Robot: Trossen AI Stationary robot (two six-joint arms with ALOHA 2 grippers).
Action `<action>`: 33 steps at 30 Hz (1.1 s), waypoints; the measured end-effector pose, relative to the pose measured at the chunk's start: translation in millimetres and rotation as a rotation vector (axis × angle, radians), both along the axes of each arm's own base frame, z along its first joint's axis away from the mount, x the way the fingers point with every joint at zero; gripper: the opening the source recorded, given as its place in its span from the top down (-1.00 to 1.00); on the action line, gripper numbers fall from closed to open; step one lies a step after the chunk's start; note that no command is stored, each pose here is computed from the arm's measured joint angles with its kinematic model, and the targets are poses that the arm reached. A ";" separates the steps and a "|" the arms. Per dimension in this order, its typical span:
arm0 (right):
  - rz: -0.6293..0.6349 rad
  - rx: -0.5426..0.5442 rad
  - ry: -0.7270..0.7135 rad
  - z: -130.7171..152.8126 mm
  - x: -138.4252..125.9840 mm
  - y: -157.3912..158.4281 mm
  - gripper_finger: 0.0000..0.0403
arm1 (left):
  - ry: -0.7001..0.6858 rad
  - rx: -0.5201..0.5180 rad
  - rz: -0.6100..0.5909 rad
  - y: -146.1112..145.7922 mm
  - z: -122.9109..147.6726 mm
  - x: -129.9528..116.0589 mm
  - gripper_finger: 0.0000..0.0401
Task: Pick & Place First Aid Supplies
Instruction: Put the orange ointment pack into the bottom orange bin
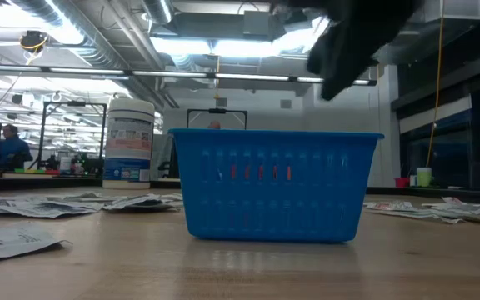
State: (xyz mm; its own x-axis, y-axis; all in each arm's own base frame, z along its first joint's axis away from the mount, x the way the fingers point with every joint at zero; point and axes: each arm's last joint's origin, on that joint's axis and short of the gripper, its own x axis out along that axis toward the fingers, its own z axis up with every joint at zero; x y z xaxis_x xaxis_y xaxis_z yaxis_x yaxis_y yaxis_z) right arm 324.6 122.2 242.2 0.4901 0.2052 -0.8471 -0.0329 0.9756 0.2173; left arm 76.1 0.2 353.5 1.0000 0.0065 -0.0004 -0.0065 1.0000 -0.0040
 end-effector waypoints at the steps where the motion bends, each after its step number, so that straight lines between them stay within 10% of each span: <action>1: -0.011 0.013 0.011 -0.2 -3.1 6.8 0.31 | 0.000 0.000 0.000 0.0 0.0 0.0 0.95; 33: -0.456 0.016 0.558 -14.5 -48.9 -0.3 0.31 | 0.000 0.000 0.000 0.0 0.0 0.0 0.96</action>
